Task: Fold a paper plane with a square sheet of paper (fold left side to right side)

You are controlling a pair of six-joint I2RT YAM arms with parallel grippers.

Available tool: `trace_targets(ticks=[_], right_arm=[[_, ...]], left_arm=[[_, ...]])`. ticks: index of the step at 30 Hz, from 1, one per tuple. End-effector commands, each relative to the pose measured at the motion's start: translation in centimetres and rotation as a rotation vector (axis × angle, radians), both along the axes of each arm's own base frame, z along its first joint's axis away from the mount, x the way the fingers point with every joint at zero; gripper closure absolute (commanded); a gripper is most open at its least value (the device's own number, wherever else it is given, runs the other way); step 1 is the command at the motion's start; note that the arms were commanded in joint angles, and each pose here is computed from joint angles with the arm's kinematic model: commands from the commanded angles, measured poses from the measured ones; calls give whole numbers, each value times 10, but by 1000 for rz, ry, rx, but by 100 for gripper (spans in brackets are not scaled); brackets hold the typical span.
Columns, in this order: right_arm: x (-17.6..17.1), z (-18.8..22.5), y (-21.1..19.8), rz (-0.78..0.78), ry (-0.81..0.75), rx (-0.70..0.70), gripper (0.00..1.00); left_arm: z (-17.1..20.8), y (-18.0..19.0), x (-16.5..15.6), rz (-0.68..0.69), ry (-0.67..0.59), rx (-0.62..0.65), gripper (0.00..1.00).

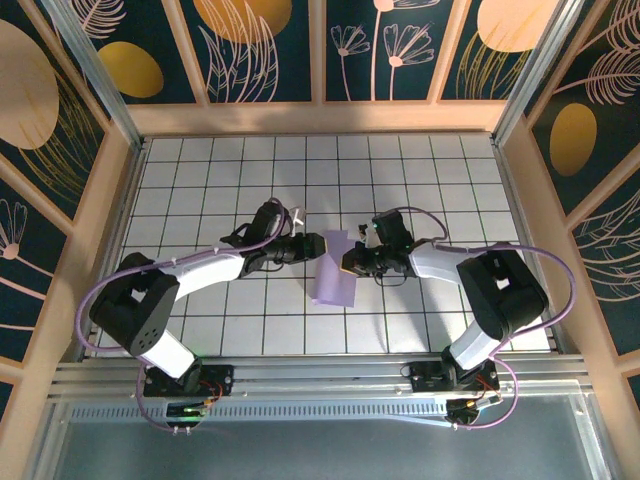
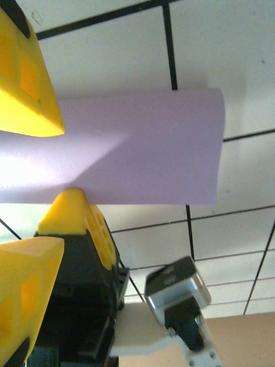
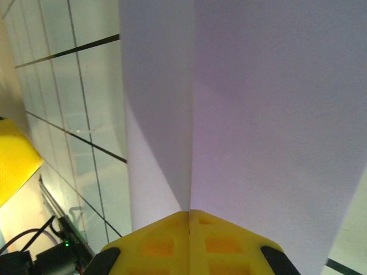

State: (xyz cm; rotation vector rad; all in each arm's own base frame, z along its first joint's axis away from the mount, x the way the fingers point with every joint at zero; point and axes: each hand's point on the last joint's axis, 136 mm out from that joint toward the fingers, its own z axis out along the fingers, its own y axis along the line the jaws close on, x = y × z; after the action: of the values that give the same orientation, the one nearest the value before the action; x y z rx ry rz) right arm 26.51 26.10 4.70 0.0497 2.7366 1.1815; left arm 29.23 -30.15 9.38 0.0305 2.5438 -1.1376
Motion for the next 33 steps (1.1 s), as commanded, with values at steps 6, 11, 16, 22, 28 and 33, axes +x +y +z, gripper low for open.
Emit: trace_targets(ticks=[6, 11, 16, 22, 28, 33], right_arm=[[1, -14, -14, -1, 8, -118, 100], [3, -15, -16, -4, 8, -131, 100], [2, -16, -16, -1, 11, -134, 100], [1, -18, -18, -1, 13, -146, 100], [2, -16, -17, 3, 6, -143, 97], [3, -13, -19, 3, -6, -153, 86]], left_arm=[[-27, -3, -14, -17, 70, 29, 46], [-38, -9, -13, -23, 89, 61, 46], [-53, -11, -13, -21, 116, 92, 46], [-62, -15, -14, -26, 134, 112, 51], [-72, -17, -15, -26, 151, 159, 56], [-79, -16, -17, -21, 162, 201, 58]])
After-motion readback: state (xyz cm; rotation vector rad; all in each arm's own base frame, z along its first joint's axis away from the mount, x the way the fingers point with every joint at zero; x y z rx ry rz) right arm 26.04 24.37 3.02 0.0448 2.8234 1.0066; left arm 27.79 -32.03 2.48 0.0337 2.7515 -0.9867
